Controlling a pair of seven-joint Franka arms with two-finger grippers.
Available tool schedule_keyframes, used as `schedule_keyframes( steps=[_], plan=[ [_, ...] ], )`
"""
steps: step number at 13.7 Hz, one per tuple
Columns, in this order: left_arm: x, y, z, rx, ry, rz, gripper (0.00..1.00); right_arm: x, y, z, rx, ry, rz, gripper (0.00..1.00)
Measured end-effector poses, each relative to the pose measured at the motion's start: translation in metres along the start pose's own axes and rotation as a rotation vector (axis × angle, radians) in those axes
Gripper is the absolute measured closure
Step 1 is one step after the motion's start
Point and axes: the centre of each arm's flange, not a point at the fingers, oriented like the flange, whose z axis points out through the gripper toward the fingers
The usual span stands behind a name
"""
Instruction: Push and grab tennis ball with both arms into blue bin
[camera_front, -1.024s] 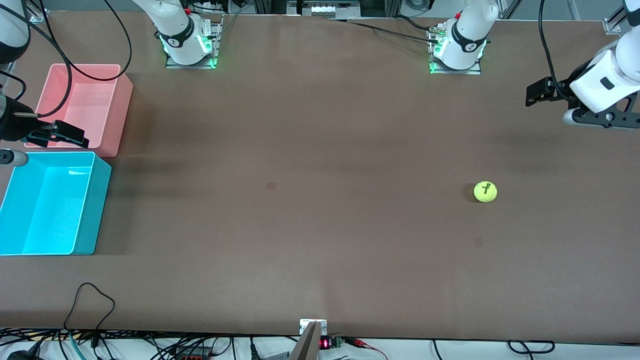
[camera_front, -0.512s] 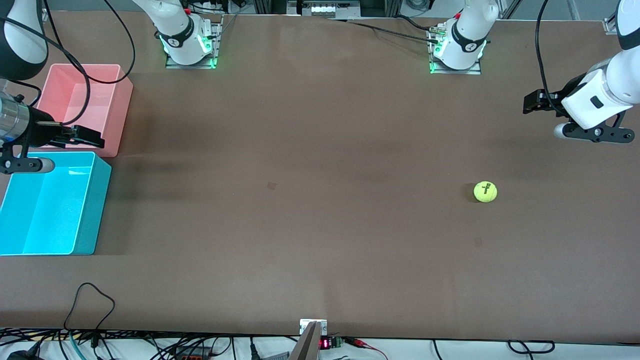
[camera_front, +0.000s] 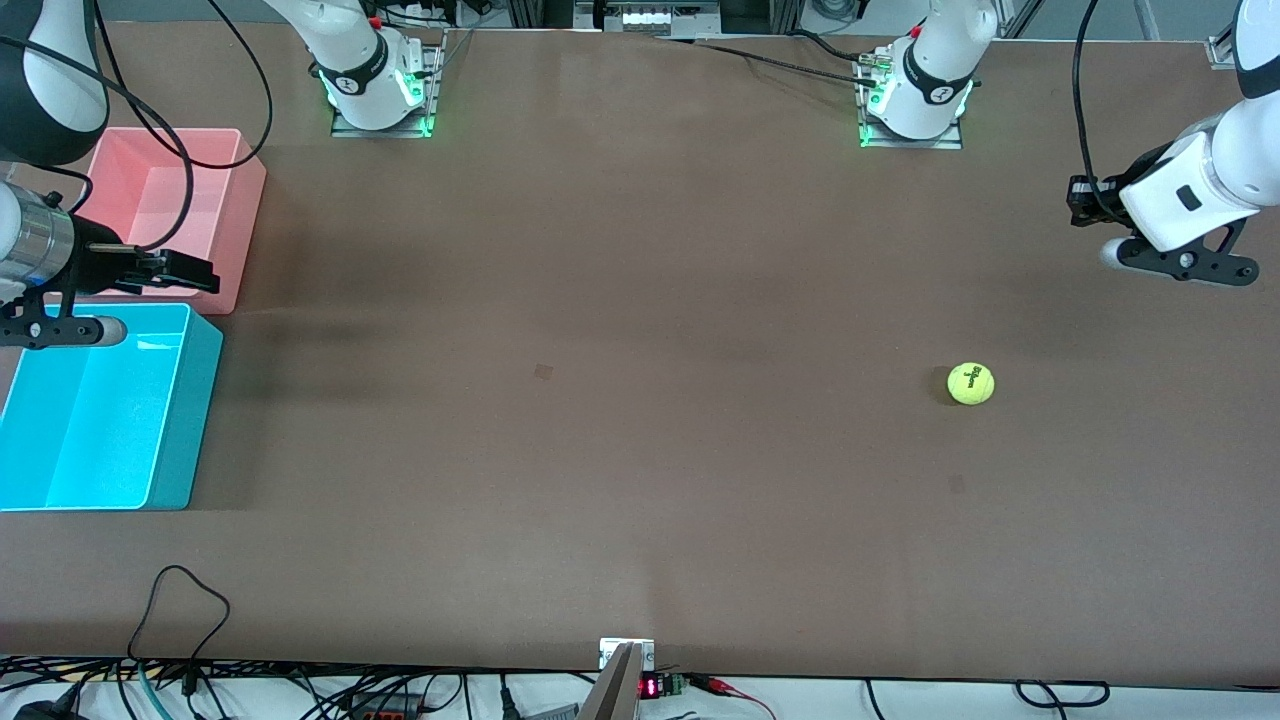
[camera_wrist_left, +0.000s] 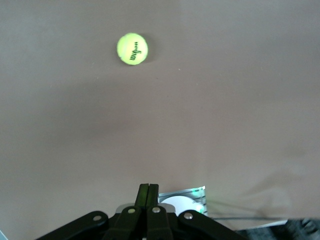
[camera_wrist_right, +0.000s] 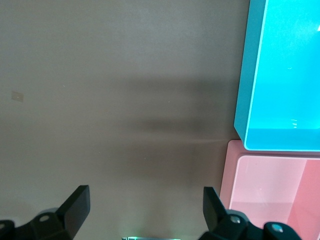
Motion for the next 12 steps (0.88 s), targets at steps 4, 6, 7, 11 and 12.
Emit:
schedule_keyframes(
  steps=[4,6,7,11,12],
  plan=[
    [0.005,-0.022,0.014,0.090,-0.074,0.237,0.99,-0.002,-0.001,0.002,0.001,-0.023,-0.002,0.00],
    [0.022,-0.034,0.030,0.138,-0.119,0.394,0.99,-0.003,-0.002,0.004,0.001,-0.033,-0.003,0.00],
    [0.033,-0.039,0.039,0.152,-0.129,0.494,0.99,-0.003,-0.002,0.004,0.001,-0.036,-0.004,0.00],
    [0.075,-0.067,0.098,0.159,-0.117,0.818,0.99,-0.003,-0.003,0.003,0.000,-0.036,-0.006,0.00],
    [0.080,-0.076,0.116,0.166,-0.099,0.864,0.99,-0.004,-0.004,0.002,0.000,-0.034,-0.007,0.00]
  ],
)
